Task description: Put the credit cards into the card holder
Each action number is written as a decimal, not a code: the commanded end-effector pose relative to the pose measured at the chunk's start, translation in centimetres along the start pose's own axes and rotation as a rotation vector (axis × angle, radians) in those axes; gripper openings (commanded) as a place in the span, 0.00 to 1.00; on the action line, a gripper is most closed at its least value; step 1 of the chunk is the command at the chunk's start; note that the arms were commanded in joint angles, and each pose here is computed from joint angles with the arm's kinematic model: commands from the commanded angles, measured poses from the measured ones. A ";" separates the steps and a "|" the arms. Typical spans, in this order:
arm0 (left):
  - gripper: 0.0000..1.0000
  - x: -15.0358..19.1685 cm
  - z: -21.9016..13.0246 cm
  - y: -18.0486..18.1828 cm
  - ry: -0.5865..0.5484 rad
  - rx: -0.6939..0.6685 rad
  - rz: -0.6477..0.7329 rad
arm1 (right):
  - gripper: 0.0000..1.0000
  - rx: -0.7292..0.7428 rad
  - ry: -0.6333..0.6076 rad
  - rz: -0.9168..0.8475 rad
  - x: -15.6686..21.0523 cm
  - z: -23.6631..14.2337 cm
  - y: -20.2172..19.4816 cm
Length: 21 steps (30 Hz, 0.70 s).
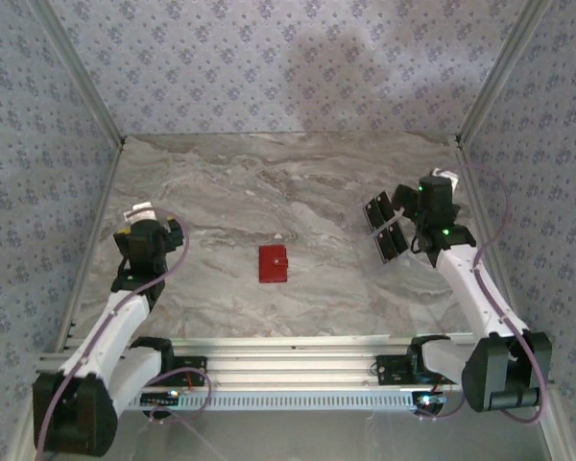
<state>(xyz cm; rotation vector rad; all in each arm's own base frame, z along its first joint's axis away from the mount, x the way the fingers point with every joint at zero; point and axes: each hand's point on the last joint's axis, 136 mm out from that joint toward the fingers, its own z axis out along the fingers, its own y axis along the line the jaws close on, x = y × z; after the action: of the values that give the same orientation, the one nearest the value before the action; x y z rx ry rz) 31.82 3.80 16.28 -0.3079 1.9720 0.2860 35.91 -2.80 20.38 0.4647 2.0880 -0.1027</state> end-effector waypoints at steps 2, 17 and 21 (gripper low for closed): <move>1.00 -0.3 2.6 -1.7 -0.074 0.073 0.022 | 1.00 0.137 -0.070 -0.053 0.1 2.2 -4.1; 1.00 2.3 6.9 -5.5 -0.091 0.325 0.055 | 1.00 -0.128 -0.152 -0.234 7.2 8.4 -0.6; 1.00 3.8 7.4 -6.4 -0.110 0.372 0.069 | 1.00 -0.184 -0.174 -0.295 8.9 8.5 0.7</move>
<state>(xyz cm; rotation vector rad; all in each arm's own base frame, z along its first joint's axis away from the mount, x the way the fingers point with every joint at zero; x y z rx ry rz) 37.91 1.57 8.10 -0.0672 1.9834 0.0580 37.63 -3.38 6.17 0.1486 2.0844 -0.1508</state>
